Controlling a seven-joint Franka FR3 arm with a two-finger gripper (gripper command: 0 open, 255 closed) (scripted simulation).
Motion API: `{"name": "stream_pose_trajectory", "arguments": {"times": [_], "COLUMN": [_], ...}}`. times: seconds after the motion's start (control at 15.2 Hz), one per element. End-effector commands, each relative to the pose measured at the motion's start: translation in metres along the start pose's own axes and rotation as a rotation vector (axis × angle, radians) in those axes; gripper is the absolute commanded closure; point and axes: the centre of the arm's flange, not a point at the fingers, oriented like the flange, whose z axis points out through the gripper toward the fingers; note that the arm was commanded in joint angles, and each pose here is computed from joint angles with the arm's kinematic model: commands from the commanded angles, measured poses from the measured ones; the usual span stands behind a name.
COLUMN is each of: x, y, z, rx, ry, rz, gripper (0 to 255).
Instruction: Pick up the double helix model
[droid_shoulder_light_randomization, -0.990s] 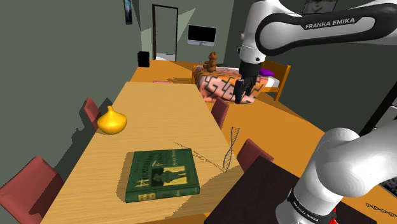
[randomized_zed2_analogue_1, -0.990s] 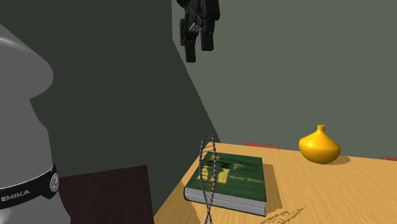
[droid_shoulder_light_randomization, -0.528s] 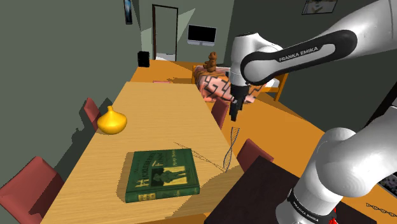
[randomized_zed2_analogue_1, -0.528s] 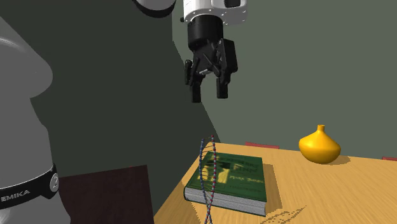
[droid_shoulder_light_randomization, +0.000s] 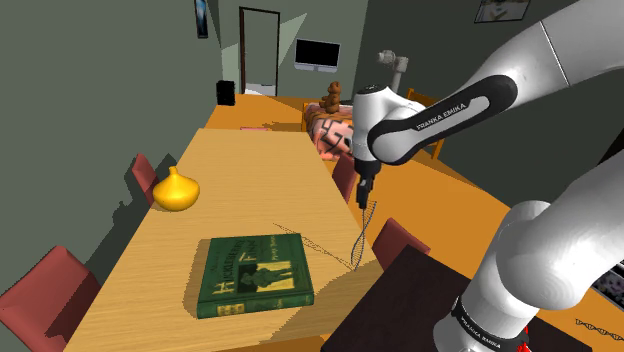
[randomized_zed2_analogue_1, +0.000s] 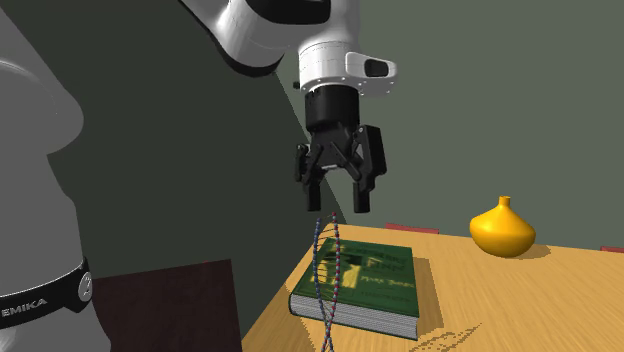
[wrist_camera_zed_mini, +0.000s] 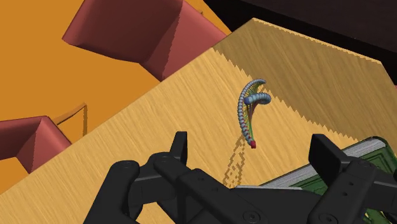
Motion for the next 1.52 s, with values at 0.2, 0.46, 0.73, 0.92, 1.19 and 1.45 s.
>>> {"name": "stream_pose_trajectory", "arguments": {"times": [0.2, 0.46, 0.73, 0.92, 1.19, 1.45], "x": [0.002, 0.001, 0.001, 0.001, -0.001, -0.004], "y": [-0.004, -0.004, -0.004, -0.003, 0.002, 0.006], "z": [0.018, 0.018, 0.018, 0.013, -0.007, -0.028], "rx": [0.0, 0.0, 0.0, 0.0, 0.0, 0.0], "ry": [0.0, 0.0, 0.0, 0.0, 0.0, 0.0], "rz": [-0.001, -0.001, -0.001, -0.001, -0.001, -0.001], "gripper": [0, 255, 255, 255, 255, 255]}}
